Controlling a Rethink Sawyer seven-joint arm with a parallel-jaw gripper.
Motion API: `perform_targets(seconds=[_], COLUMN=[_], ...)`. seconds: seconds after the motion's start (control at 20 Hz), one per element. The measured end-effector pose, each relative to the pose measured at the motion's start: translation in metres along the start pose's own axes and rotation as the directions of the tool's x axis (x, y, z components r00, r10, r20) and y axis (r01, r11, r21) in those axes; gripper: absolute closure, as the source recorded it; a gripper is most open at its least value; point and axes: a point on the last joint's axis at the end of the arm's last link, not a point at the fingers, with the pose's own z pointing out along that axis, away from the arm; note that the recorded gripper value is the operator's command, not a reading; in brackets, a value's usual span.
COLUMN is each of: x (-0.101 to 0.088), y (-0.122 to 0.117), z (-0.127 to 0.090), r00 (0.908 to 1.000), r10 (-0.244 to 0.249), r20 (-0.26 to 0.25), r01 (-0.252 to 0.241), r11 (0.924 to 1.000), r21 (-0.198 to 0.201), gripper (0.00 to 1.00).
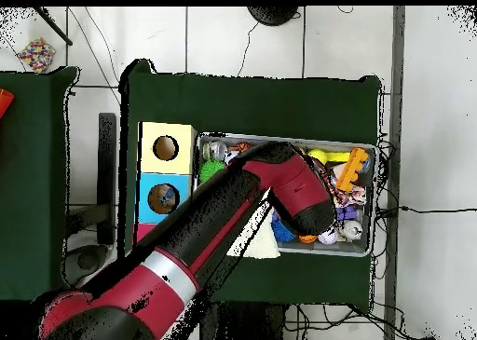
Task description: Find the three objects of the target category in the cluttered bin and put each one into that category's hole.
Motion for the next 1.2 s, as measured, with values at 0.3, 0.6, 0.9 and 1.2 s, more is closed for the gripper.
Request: perform_targets(seconds=[0.3,0.6,0.9,1.2], x=[-0.018,-0.027,-0.03,-0.021], y=[0.009,0.013,0.012,0.023], z=[-0.016,-0.032,-0.038,-0.027], r00=[0.9991,0.9964,0.9949,0.9992], r10=[0.0,0.024,0.046,0.02], r20=[0.043,0.081,0.09,0.036], r01=[0.002,-0.015,-0.035,-0.014], r11=[0.9984,0.9936,0.9923,0.9884], r21=[-0.057,-0.112,-0.119,-0.151], gripper=[0.0,0.0,0.0,0.0])
